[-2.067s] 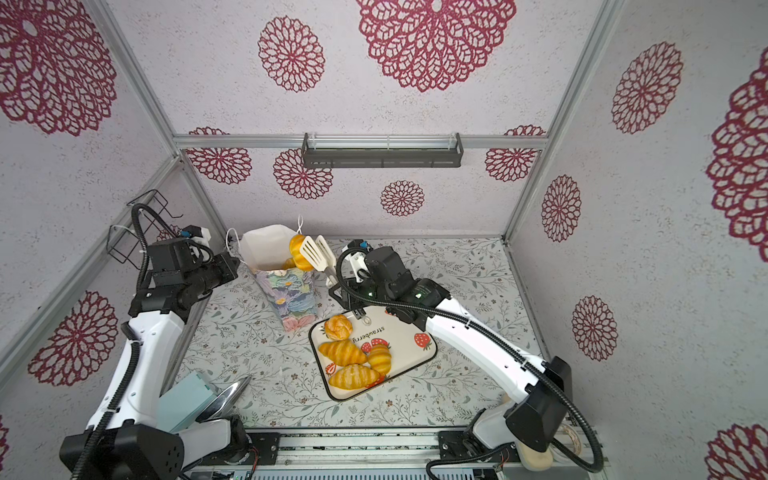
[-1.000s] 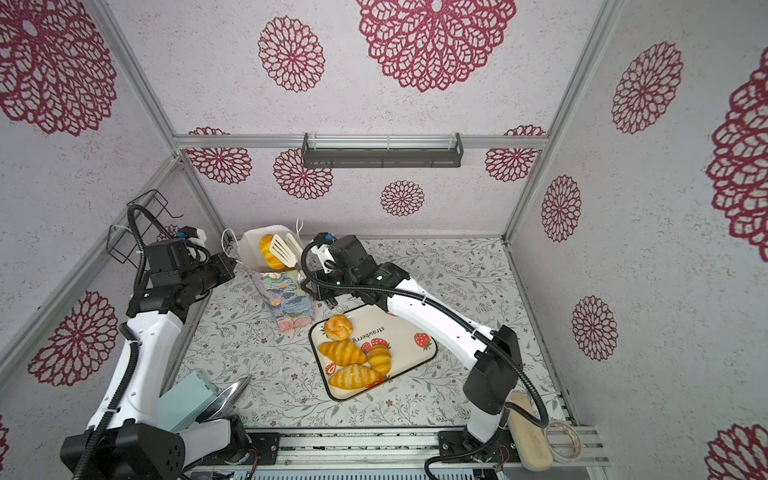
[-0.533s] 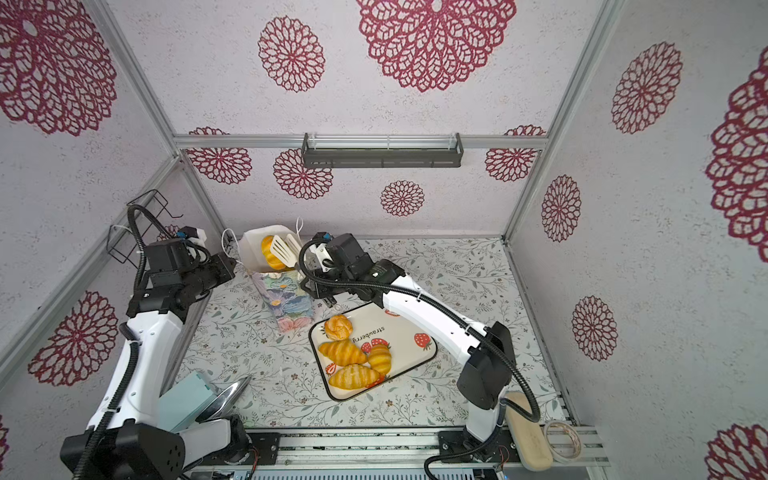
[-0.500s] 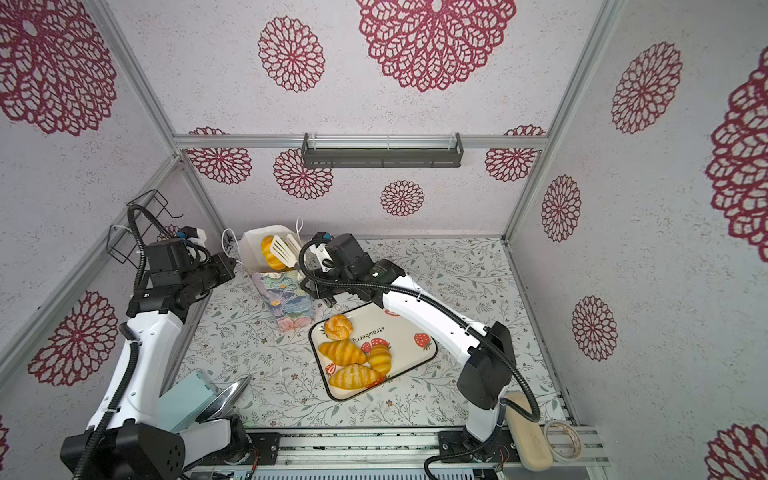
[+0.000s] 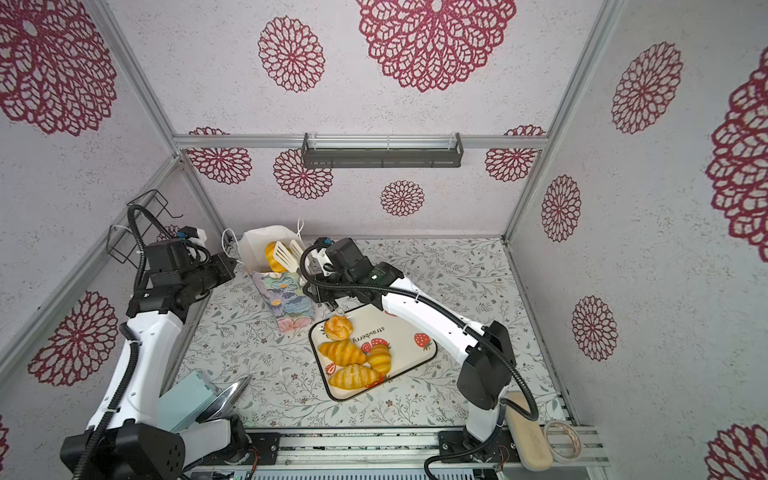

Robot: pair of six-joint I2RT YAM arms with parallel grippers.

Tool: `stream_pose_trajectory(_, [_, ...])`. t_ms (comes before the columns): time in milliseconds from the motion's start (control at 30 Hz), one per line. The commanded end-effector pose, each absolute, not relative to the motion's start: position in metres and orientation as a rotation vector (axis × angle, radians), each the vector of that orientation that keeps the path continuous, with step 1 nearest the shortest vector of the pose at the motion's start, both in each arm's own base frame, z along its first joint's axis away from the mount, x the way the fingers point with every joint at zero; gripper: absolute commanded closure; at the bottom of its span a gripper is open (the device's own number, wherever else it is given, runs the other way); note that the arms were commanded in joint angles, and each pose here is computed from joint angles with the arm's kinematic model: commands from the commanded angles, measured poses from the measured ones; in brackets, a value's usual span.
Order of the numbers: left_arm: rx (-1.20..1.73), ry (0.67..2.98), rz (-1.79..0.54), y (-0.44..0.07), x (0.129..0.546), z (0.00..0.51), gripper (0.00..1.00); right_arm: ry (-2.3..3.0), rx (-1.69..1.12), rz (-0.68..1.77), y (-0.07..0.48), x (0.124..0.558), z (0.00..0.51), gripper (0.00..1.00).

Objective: Place the fake bread into the paper bag
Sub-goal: 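Lower the striped bun into the bag opening held by the left gripper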

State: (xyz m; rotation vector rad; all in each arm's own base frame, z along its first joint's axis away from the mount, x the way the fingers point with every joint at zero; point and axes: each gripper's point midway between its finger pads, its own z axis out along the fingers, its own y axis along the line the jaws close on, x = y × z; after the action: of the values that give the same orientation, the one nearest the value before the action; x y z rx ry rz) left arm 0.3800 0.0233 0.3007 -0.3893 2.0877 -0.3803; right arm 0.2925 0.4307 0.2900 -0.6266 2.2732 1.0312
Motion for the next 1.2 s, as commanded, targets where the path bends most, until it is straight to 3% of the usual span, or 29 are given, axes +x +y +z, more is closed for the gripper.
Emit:
stream_pose_trajectory(0, [-0.398,2.086,-0.382,0.025,0.377,0.299,1.00,2.160,-0.611,1.068,0.425,0.293,0.329,0.61])
stream_pose_trajectory(467, [-0.399,2.087,-0.385,0.025,0.377,0.299,1.00,2.147,-0.611,1.068,0.424,0.293,0.335,0.54])
stream_pose_trajectory(1167, [-0.399,2.086,-0.379,0.025,0.377,0.299,1.00,2.125,-0.600,1.058,0.420,0.294,0.345,0.51])
